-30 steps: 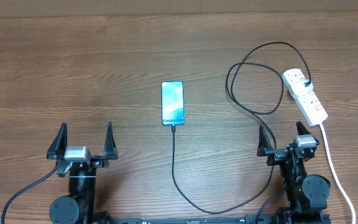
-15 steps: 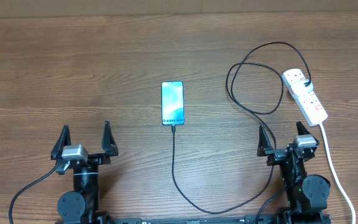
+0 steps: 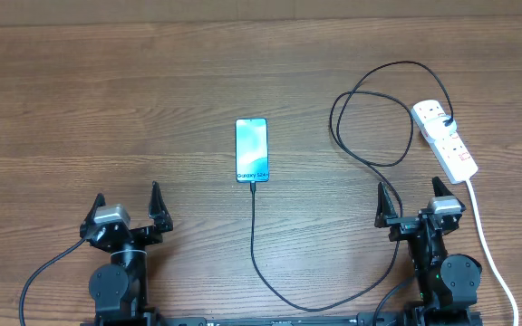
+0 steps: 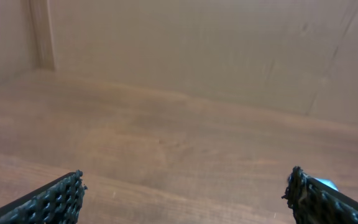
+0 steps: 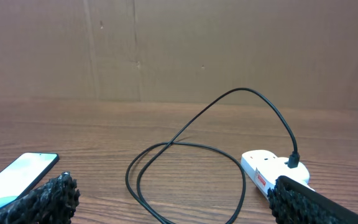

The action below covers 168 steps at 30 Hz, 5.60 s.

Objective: Plug charger to phone and switch on socket

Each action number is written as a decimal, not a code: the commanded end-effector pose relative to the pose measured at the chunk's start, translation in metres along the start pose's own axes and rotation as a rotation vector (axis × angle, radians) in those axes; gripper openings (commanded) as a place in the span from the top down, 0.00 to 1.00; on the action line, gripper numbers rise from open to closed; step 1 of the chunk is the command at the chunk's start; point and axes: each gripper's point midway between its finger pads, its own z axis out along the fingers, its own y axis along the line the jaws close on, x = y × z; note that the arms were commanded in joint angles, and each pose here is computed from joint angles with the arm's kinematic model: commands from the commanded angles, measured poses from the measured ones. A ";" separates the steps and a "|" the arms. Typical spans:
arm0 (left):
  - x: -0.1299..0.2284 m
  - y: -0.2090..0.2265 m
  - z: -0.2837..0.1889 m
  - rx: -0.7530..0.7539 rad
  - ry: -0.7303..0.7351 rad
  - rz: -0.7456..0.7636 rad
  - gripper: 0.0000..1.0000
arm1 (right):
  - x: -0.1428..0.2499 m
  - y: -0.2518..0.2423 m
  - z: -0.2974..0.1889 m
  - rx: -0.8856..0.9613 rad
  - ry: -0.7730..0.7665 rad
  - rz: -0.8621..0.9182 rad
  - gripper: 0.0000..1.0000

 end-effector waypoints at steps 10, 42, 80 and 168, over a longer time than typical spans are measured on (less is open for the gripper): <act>0.003 0.003 0.000 -0.011 0.006 0.108 0.01 | 0.001 0.001 0.000 -0.005 -0.007 -0.001 0.00; 0.003 0.000 0.000 0.007 0.009 0.129 0.00 | 0.001 0.001 0.000 -0.005 -0.008 -0.001 0.01; 0.003 0.000 0.000 0.007 0.009 0.129 0.00 | 0.001 0.001 0.000 -0.005 -0.008 -0.001 0.00; 0.003 0.000 0.000 0.007 0.009 0.129 0.00 | 0.001 0.002 0.000 -0.006 -0.008 -0.001 0.00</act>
